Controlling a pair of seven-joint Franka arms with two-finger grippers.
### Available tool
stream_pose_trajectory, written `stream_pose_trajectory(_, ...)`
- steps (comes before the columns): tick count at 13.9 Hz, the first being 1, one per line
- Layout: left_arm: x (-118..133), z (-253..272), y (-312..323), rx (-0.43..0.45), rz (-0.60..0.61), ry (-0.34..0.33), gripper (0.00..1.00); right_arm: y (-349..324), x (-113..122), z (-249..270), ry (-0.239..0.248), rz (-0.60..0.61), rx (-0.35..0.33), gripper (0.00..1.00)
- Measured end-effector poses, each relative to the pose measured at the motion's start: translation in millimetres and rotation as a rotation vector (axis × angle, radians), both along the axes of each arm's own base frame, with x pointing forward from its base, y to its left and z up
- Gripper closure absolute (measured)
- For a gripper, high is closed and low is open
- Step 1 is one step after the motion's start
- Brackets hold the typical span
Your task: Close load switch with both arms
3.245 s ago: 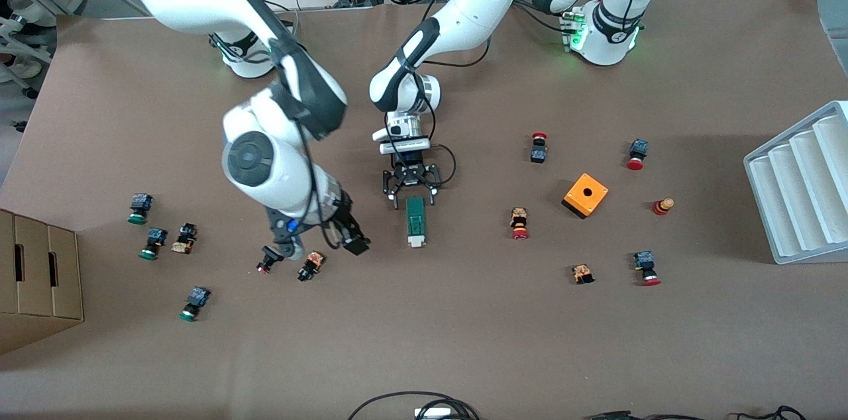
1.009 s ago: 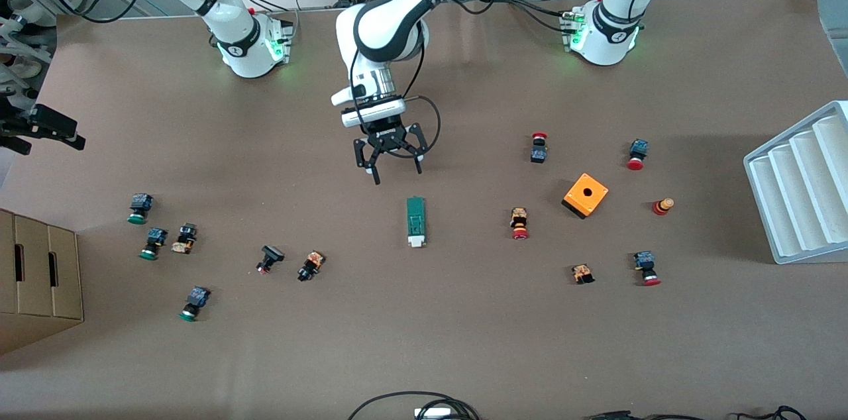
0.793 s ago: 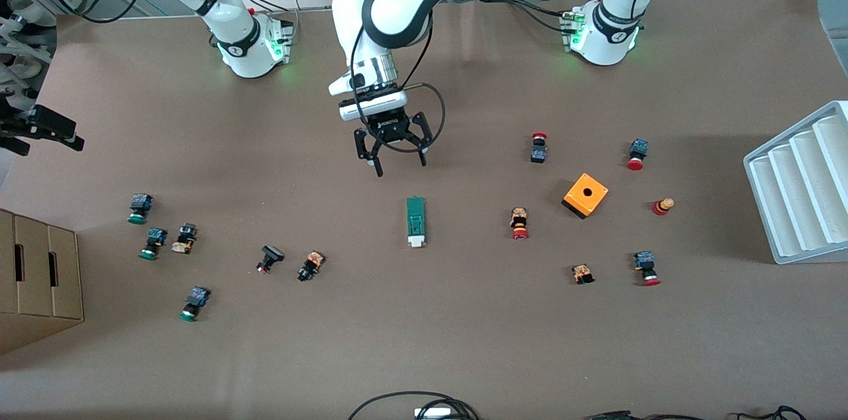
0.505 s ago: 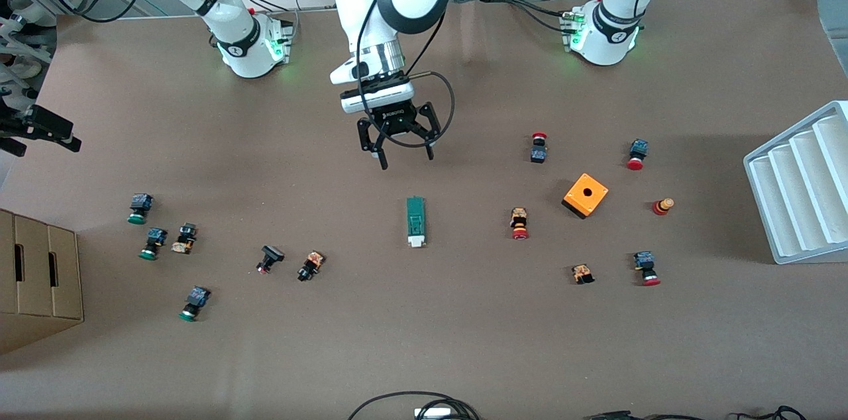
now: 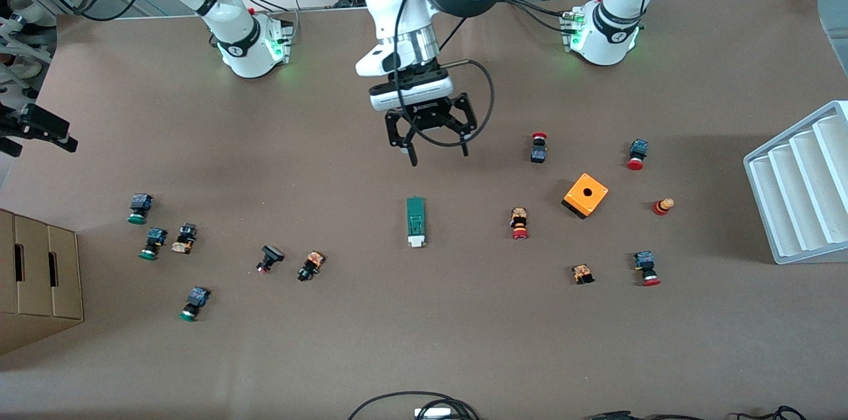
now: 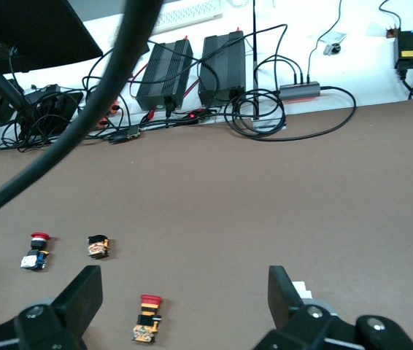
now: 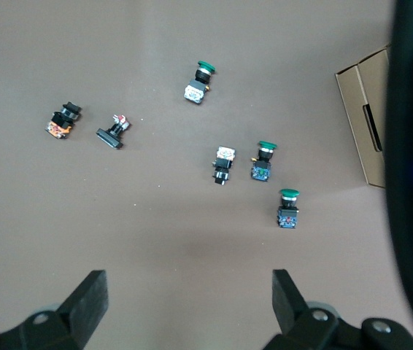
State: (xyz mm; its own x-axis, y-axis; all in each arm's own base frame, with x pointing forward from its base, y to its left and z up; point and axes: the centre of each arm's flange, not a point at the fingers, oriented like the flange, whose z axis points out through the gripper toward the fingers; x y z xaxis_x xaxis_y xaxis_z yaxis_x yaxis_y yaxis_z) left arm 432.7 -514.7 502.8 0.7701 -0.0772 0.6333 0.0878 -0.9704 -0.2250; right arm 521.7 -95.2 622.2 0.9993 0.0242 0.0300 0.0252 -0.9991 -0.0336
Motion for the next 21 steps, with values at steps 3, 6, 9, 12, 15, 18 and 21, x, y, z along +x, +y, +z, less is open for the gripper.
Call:
stream_pose_trajectory(3,30,26,44,-0.034,0.068,0.054,0.0,0,0,0,-0.001,0.0,0.0,0.0)
stream_pose_trajectory(6,59,58,100,-0.031,0.11,0.112,0.0,-1,0,0,-0.001,-0.001,0.0,0.0)
stream_pose_trajectory(9,85,79,158,-0.029,0.113,0.208,0.0,-1,0,0,-0.001,-0.002,0.0,0.0)
stream_pose_trajectory(12,107,94,213,-0.051,0.118,0.277,0.0,-1,0,0,-0.001,-0.002,0.0,0.0)
stream_pose_trajectory(15,127,104,266,-0.129,0.157,0.325,0.0,-1,0,-1,0.001,-0.003,0.001,0.0)
stream_pose_trajectory(18,140,108,311,-0.187,0.227,0.352,0.0,-1,1,-2,0.002,-0.002,0.001,0.0)
stream_pose_trajectory(21,150,107,341,-0.243,0.28,0.373,0.0,-1,1,-2,0.003,0.0,0.001,0.0)
